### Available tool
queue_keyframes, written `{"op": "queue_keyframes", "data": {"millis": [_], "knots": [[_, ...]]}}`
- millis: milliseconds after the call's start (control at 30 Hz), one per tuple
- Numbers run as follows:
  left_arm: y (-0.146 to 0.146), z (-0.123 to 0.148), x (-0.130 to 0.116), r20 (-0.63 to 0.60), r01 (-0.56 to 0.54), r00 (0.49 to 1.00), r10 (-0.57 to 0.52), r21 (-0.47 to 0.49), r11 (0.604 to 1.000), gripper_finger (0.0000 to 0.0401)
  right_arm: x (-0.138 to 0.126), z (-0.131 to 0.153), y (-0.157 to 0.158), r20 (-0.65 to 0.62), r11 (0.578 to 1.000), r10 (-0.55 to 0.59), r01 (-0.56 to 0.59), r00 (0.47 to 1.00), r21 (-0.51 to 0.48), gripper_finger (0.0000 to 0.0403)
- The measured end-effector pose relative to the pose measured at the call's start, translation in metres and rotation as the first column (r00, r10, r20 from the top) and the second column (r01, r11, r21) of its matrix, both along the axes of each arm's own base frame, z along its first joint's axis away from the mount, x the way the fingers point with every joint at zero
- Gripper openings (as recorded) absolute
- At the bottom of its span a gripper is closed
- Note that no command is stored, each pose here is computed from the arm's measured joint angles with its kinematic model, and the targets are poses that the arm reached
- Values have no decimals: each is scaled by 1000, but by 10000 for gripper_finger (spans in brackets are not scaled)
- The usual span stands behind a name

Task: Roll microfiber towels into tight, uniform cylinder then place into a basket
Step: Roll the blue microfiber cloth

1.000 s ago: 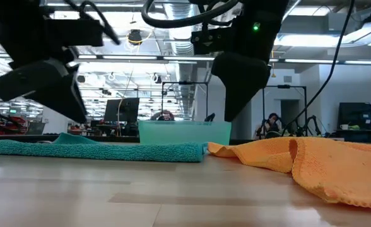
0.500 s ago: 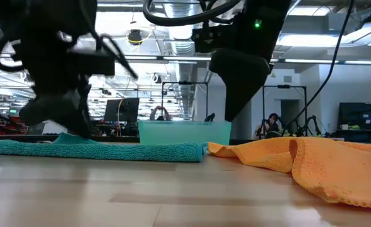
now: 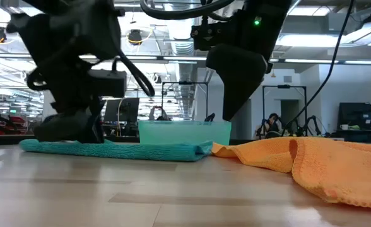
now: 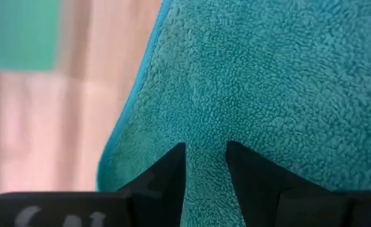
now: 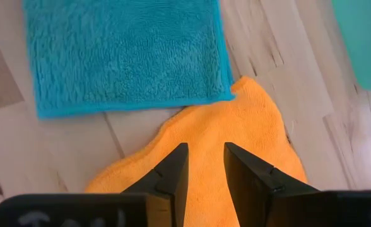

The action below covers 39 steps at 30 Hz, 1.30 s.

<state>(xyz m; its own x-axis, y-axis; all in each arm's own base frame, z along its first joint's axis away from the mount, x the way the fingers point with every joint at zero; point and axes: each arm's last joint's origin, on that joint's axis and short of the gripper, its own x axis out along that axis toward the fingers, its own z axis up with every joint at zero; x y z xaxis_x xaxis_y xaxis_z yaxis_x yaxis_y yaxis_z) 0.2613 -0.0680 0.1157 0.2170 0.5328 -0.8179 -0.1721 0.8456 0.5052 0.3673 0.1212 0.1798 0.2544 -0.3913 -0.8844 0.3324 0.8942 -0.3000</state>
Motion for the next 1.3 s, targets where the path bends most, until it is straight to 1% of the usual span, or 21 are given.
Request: {"op": "queue_keyframes", "data": {"millis": [67,133,200,267,333,400,600,733,800,900,967,1033,1100,1233,1300], "knots": [[10,0,1,-40,25,999,-23,62,998,114,0,0,0,2,1000,0,0,1000,1,123],[21,-1,2,-78,31,997,-24,93,995,114,0,0,0,2,1000,0,0,1000,1,123],[32,-1,4,-104,17,995,-7,96,995,114,0,0,0,2,1000,0,0,1000,1,123],[43,-1,4,-119,-19,992,30,97,995,114,0,0,0,2,1000,1,-1,1000,1,123],[49,-1,4,-106,-57,992,68,108,993,114,0,0,0,2,1000,0,0,1000,1,123],[50,1,6,-97,-67,992,77,110,992,114,0,0,0,1,1000,1,-1,1000,1,123],[25,10,12,-29,-16,999,18,87,996,114,1,0,-3,-10,1000,15,-16,1000,-7,123],[1,18,16,44,21,999,-25,89,996,114,0,0,-3,-29,999,43,-43,999,-17,123],[-10,21,19,114,20,993,-30,88,996,114,0,0,-3,-37,998,60,-61,997,-21,123],[-23,24,27,266,8,964,-25,66,998,114,-1,0,-4,-63,996,83,-85,995,-31,122],[-29,25,33,332,35,942,-45,37,999,114,-3,0,-6,-92,996,80,-84,993,-39,122],[-33,27,38,365,75,928,-69,-2,997,114,-7,-1,-8,-132,996,71,-78,989,-49,122],[-35,29,43,412,88,909,-67,-33,996,114,-10,-1,-10,-157,996,54,-65,986,-63,122],[-36,33,49,476,91,878,-53,-58,994,114,-11,0,-11,-160,995,33,-48,987,-90,122],[-37,33,50,483,101,874,-52,-75,992,114,-11,0,-11,-158,995,33,-47,987,-90,122]]}}
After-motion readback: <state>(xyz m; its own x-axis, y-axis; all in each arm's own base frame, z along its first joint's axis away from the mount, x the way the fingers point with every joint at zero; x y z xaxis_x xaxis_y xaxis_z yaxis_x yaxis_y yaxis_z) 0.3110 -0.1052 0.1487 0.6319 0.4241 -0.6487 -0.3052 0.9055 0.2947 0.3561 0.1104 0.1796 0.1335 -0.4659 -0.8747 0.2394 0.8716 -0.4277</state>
